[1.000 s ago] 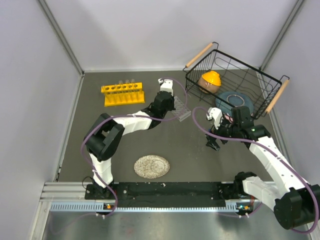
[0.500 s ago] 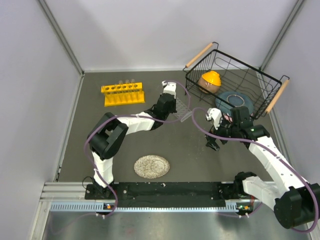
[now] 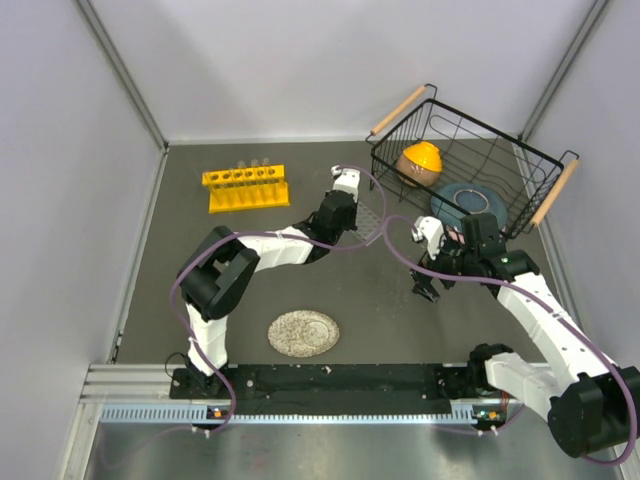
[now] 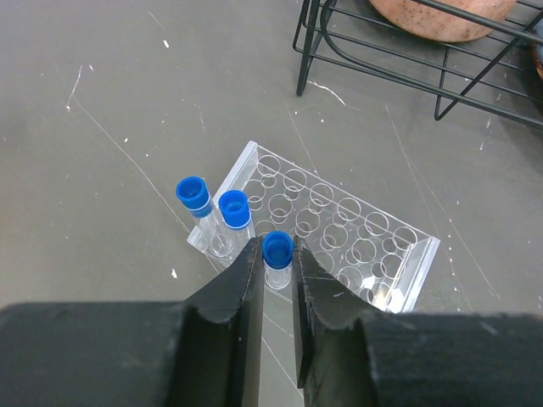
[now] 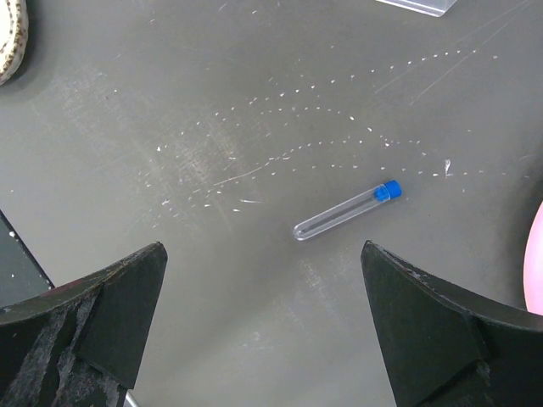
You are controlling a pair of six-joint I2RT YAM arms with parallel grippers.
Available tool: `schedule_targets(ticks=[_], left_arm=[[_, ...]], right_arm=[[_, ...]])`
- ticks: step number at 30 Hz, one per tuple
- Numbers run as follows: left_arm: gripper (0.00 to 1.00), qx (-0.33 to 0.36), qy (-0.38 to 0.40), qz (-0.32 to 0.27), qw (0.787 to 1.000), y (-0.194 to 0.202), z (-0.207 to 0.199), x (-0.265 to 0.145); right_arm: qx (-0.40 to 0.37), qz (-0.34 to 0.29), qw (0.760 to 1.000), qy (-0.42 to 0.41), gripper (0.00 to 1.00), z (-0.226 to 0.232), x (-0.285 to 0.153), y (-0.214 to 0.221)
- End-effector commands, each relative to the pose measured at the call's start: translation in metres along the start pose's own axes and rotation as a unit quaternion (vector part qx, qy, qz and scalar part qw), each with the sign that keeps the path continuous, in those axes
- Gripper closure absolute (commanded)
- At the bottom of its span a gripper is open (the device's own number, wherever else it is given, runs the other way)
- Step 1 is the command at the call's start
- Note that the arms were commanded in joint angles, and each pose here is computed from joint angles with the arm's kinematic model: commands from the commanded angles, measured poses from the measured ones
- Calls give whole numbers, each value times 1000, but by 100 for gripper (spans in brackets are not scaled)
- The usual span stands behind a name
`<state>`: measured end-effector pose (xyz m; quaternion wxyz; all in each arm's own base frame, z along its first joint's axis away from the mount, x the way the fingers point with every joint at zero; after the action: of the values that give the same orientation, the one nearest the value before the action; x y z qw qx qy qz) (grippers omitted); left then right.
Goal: Organize the chemistry lab equipment
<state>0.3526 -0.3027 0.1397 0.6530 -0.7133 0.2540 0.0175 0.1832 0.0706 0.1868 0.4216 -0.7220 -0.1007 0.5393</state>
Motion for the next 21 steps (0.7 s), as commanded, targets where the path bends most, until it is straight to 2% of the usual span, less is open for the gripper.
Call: schedule_targets(ticks=[1, 9, 15, 21], left_arm=[[78, 0, 9, -27, 1000, -19, -8, 1], [58, -4, 8, -39, 999, -31, -9, -9], [52, -11, 28, -56, 998, -51, -12, -31], [40, -16, 40, -71, 997, -73, -6, -65]], right_arm=[[-17, -12, 1000, 0, 1, -1, 1, -5], [-18, -10, 1000, 1, 1, -1, 2, -5], [-16, -7, 1000, 1, 1, -2, 3, -4], [-12, -4, 1000, 4, 1, -3, 3, -5]])
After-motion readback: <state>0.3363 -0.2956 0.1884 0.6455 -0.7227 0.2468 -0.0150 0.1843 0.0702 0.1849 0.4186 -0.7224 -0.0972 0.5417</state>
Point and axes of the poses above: each gripper's point midway between its finger pads, its own x axis out along the fingers, its own z axis along the line the jaws close on, y = z × x, the point moved 9 cm from there along -x, back along the fingers, and after that the axes turned 4 degrees about -x, right-handed, at the moved point
